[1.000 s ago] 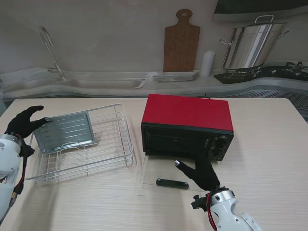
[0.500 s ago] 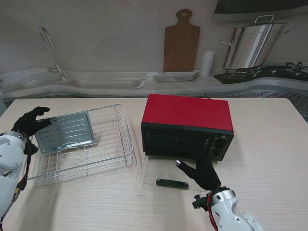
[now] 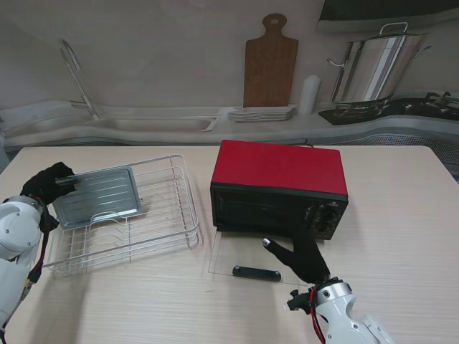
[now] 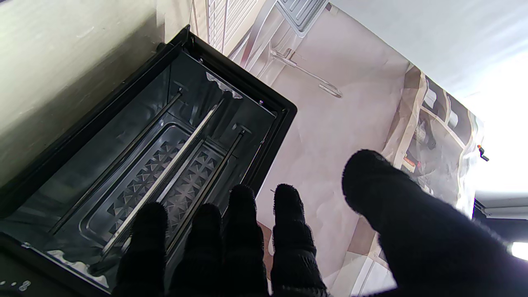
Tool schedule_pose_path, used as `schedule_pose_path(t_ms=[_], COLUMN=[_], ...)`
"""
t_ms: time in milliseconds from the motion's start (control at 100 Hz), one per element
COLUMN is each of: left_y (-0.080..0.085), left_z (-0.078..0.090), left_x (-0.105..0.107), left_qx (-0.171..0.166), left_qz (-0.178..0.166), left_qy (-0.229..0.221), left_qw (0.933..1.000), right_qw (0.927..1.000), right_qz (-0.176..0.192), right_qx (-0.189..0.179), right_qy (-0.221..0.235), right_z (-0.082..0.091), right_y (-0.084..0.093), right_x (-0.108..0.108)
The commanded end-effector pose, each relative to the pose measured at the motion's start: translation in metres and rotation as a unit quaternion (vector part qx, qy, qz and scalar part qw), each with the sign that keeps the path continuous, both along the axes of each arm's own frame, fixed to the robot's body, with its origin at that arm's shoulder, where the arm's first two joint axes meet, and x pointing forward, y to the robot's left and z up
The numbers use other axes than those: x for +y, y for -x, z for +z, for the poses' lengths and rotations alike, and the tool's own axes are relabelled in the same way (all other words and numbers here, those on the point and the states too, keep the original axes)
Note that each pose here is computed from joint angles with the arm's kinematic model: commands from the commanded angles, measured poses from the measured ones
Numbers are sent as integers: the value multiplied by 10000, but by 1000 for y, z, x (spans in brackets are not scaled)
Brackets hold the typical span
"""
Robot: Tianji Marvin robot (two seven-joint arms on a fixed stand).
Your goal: Slide the trays into the oven
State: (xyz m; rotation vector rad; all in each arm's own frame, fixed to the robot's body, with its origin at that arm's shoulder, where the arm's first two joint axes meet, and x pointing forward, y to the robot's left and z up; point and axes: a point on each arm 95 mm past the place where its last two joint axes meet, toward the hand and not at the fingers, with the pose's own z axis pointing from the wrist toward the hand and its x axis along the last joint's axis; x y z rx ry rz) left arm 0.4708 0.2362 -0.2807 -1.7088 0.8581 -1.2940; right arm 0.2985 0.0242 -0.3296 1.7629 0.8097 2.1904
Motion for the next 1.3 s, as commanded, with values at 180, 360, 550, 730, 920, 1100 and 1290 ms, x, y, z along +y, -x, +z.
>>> schedule_pose_path(t_ms=[180,360,550,730,920,1100,1290], left_y=[5,7,9,10,14,19,28], left_z=[3,4,8,12,15,23,35], left_x=[-7,-8,-9,-10,-10,-10,-13], left_qx=[23,19,71,43,-57,-177,-392], left_qz=[-63,-59,-77,-104,-96,-130,-199], left_qy=[188,260,279,266,268,291,320], left_qw=[9998,9996,9996,9996,9996,9993,9985], right_qw=[10000,9999,9999,9999,9998,9998,9997], right_qz=[22,20,-15,-25,-38,-41,-34], right_qx=[64,77,45,30,22,7,4], right_qy=[-56,-104,-137,-151,-175,-209,-245], right_z=[-4,-5,-5,-6,-6,-6,-7], right_y=[3,4,3,3,3,3,4], right_x=[3,3,3,2,2,3,4])
